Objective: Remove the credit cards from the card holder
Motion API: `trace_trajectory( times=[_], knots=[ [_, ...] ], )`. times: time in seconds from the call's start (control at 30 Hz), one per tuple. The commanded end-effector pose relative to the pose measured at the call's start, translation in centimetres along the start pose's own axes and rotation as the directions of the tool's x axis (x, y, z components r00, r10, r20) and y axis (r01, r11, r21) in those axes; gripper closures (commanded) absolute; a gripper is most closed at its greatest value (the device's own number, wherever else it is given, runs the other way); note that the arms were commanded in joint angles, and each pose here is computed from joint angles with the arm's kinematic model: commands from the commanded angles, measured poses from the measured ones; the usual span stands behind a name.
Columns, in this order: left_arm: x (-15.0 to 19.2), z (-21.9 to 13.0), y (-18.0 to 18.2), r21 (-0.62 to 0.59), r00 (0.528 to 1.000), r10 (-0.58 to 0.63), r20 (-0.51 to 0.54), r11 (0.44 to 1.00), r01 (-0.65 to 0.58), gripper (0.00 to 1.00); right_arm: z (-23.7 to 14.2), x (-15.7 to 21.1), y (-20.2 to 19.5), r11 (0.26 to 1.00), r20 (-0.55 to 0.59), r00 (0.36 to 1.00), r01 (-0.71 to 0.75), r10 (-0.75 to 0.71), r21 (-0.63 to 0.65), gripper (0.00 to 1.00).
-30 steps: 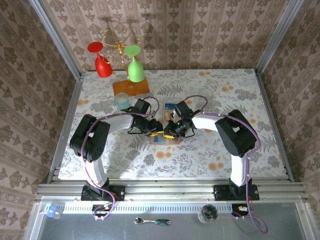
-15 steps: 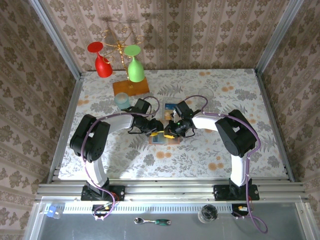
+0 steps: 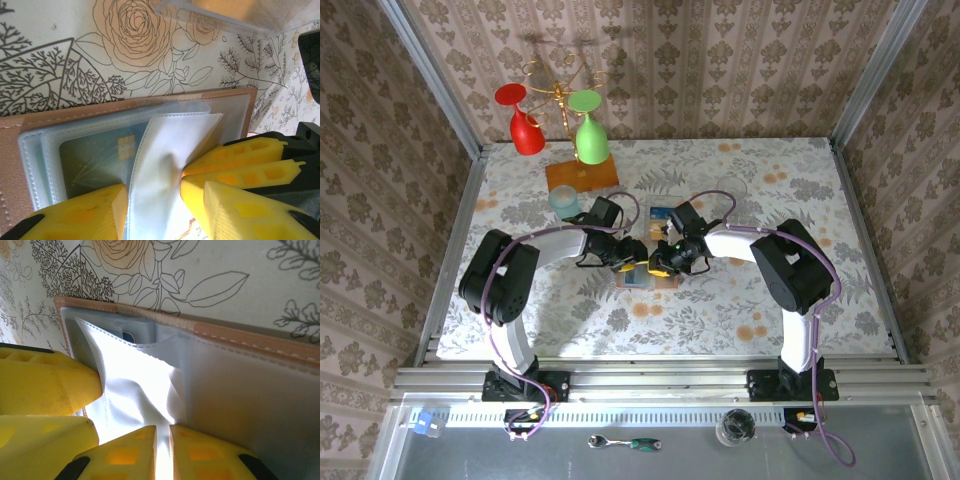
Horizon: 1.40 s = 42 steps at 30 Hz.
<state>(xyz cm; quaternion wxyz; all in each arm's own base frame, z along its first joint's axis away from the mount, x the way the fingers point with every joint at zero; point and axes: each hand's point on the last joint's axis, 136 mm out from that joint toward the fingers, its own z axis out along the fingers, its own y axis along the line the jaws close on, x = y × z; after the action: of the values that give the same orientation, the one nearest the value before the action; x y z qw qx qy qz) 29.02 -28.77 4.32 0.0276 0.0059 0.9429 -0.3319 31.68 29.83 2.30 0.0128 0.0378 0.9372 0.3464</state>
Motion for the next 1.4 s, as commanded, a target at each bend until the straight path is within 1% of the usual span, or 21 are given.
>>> trace_trajectory(
  times=[0.0,0.27,0.43,0.6,0.9,1.03,1.17,1.37],
  knots=[
    [-0.1,-0.7,-0.4,-0.011,1.000,0.011,0.016,1.000,-0.011,0.55,-0.1,0.8,-0.5,1.000,-0.023,1.000,-0.015,0.016,0.017,0.85],
    [-0.4,-1.2,-0.9,0.005,0.998,0.017,0.053,1.000,-0.017,0.56,0.0,1.0,-0.8,1.000,-0.027,0.999,-0.018,0.019,0.021,0.86],
    [-0.8,-2.0,-1.3,0.013,0.995,0.026,0.097,1.000,-0.027,0.57,0.0,1.0,-0.9,1.000,-0.028,0.999,-0.019,0.020,0.024,0.86],
    [-0.2,-0.7,-0.9,0.026,0.999,0.003,0.039,1.000,-0.004,0.58,0.1,1.0,-0.9,1.000,-0.031,0.999,-0.020,0.021,0.023,0.86],
    [0.2,0.1,-0.6,0.029,1.000,-0.013,0.010,0.999,0.013,0.58,0.0,1.1,-0.9,0.999,-0.030,0.999,-0.018,0.019,0.026,0.86],
    [0.3,0.1,-0.8,0.046,1.000,-0.015,0.010,0.999,0.014,0.62,-0.1,1.0,-0.7,1.000,-0.028,0.999,-0.018,0.018,0.021,0.86],
    [0.2,-0.2,-1.5,0.075,1.000,-0.017,0.015,0.997,0.016,0.73,-0.5,0.9,-0.2,1.000,-0.016,1.000,-0.007,0.007,0.006,0.85],
    [0.0,-1.2,-2.8,0.111,0.999,-0.015,0.031,0.994,0.012,0.73,-3.2,0.3,1.8,0.999,0.047,0.998,0.041,-0.041,-0.006,0.79]
  ],
)
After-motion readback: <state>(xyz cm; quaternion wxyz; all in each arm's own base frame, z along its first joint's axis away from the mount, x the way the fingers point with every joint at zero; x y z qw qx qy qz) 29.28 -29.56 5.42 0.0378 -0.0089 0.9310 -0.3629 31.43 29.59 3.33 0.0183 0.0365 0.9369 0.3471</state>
